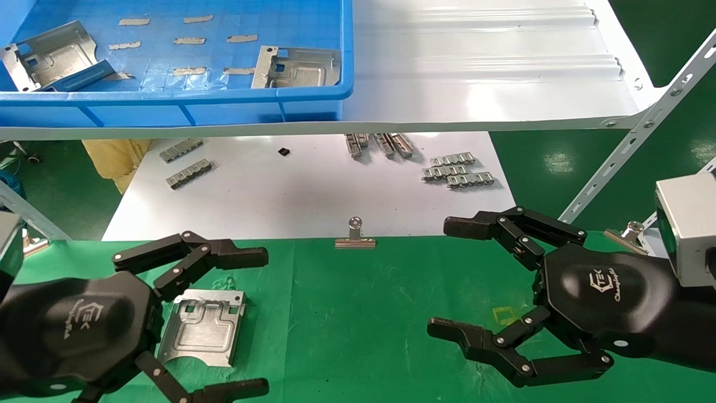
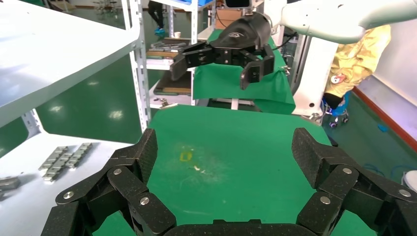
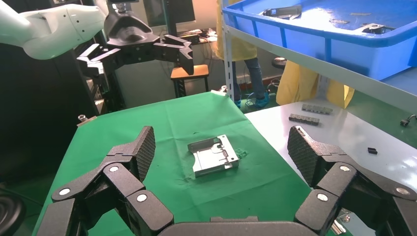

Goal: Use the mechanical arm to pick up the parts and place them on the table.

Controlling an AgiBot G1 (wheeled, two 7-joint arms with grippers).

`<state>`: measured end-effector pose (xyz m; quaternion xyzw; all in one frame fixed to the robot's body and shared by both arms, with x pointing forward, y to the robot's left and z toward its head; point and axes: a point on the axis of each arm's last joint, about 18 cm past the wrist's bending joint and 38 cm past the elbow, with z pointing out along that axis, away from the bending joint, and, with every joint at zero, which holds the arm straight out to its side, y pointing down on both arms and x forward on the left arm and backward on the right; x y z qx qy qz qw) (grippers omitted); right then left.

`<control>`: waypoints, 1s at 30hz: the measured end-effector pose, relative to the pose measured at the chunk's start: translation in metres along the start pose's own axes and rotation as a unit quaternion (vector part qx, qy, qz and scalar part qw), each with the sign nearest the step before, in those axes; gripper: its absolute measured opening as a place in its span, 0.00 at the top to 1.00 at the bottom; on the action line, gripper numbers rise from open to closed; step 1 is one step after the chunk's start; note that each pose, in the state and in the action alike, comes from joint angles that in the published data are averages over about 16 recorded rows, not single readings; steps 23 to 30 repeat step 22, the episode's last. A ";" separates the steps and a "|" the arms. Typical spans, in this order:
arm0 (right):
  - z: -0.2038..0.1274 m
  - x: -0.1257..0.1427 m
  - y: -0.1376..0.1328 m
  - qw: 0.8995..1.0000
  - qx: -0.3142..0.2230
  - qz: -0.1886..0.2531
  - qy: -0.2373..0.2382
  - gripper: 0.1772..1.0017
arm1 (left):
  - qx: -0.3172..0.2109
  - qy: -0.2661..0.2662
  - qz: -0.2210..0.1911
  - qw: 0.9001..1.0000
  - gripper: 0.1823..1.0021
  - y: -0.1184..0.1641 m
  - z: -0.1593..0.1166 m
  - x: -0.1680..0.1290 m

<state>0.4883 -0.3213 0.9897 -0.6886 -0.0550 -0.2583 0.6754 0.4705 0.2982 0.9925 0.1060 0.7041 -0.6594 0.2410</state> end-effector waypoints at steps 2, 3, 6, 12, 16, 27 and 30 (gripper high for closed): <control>0.000 0.000 0.000 1.000 0.000 0.000 0.000 0.00 | 0.000 0.001 0.000 1.000 0.00 -0.001 0.000 0.001; 0.000 0.000 0.000 1.000 0.000 0.000 0.000 0.00 | 0.001 0.001 0.000 1.000 0.00 -0.001 0.000 0.001; 0.000 0.000 0.000 1.000 0.000 0.000 0.000 0.00 | 0.001 0.001 0.000 1.000 0.00 -0.001 0.000 0.001; 0.000 0.000 0.000 1.000 0.000 0.000 0.000 0.00 | 0.000 -0.002 0.000 1.000 0.00 0.001 0.000 -0.001; 0.000 0.000 0.000 1.000 0.000 0.000 0.000 0.00 | -0.001 -0.003 0.000 1.000 0.00 0.001 -0.001 -0.002; 0.000 0.000 0.000 1.000 0.000 0.000 0.000 0.00 | -0.001 -0.003 -0.001 1.000 0.00 0.002 -0.001 -0.003; 0.000 0.000 0.000 1.000 0.000 0.000 0.000 0.00 | -0.001 -0.003 -0.001 1.000 0.00 0.002 -0.001 -0.003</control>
